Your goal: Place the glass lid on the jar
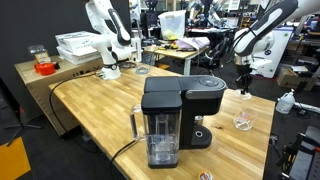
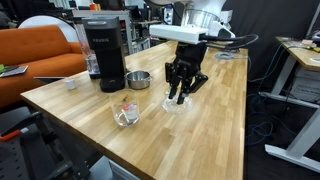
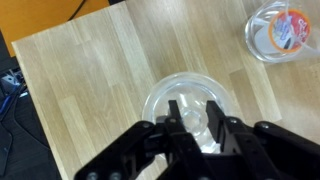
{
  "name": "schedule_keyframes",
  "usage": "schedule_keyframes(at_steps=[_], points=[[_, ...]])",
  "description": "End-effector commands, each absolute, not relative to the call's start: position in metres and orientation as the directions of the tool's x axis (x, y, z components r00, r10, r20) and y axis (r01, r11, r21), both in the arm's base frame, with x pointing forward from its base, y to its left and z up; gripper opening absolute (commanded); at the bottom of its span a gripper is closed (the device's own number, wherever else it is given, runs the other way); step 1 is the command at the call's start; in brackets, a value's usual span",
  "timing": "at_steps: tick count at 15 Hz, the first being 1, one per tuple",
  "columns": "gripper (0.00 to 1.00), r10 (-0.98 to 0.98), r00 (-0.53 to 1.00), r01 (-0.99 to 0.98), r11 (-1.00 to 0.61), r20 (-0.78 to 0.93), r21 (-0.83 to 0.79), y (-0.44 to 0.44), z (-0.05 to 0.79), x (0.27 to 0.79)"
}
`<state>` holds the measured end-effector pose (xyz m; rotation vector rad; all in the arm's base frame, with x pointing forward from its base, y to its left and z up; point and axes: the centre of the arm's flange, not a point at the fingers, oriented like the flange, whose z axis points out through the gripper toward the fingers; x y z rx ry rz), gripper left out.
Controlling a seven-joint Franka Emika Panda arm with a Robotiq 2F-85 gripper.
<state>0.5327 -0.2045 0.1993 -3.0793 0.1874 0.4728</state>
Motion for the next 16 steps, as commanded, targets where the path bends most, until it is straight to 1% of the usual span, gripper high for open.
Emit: schedule_keyframes(at_steps=[1, 10, 16], points=[[0.08, -0.098, 0.948, -0.109, -0.994, -0.302, -0.019, -0.183, 0.216, 0.511], [0.08, -0.036, 0.949, -0.054, -0.997, -0.314, -0.049, -0.143, 0.230, 0.476], [0.08, 0.049, 0.942, 0.026, -0.997, -0.331, -0.072, -0.098, 0.229, 0.466]])
